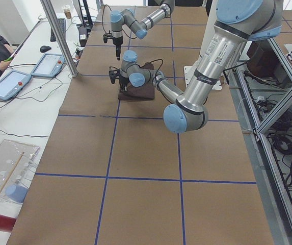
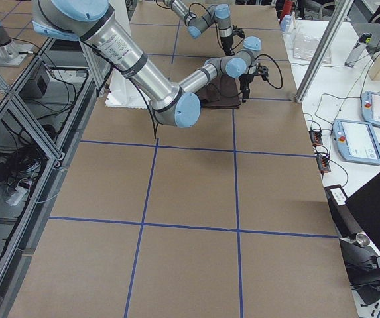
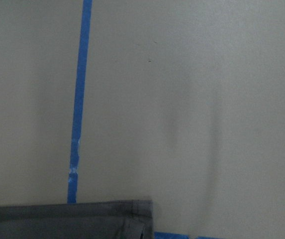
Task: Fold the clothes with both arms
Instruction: 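Lower the right gripper onto the shirt's folded edge nearest it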
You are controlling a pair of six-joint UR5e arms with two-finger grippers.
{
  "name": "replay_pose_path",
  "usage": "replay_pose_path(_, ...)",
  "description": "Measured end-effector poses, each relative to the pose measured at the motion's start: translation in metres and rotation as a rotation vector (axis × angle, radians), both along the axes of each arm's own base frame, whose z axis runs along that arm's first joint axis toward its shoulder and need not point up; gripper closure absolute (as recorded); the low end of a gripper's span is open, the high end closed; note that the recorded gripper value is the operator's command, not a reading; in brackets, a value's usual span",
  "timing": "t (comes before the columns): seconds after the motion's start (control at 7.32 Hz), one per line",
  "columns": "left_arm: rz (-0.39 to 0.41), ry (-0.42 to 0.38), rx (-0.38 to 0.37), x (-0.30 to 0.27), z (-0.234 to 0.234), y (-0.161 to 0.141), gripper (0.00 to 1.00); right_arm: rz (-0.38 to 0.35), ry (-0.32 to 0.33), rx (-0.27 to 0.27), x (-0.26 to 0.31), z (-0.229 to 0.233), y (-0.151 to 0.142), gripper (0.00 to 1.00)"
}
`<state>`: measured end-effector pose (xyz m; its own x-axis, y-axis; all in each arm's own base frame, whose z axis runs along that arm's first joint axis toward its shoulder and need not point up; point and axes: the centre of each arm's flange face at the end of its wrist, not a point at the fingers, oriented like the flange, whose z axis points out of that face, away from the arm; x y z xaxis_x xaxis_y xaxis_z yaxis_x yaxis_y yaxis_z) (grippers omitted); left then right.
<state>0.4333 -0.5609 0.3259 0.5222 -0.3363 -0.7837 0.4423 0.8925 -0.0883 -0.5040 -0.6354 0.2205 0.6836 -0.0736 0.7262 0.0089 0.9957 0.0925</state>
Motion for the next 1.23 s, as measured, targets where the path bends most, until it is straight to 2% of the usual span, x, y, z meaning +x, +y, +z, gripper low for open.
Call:
replay_pose_path(0.14,0.001,-0.028,-0.001,-0.004,0.016,-0.011,0.59,0.0,-0.002,0.002,0.002,0.001,0.002,0.0)
replay_pose_path(0.27,0.002,-0.046,-0.006,-0.003,0.028,-0.017,0.01,0.001,-0.005,0.004,0.003,0.0,0.003,0.0)
replay_pose_path(0.55,-0.004,-0.057,0.003,-0.005,0.039,-0.028,0.0,0.002,-0.011,0.01,0.003,-0.004,0.005,0.0)
replay_pose_path(0.82,0.0,-0.062,0.036,-0.018,0.034,-0.041,0.0,0.016,-0.044,0.0,-0.016,-0.006,0.023,0.01)
replay_pose_path(0.96,0.001,-0.059,0.051,-0.025,0.029,-0.045,0.0,0.042,-0.073,-0.005,-0.039,0.003,0.043,0.04)
replay_pose_path(1.23,0.005,-0.044,0.062,-0.033,0.02,-0.046,0.0,0.096,-0.093,0.014,-0.079,0.015,0.079,0.2)
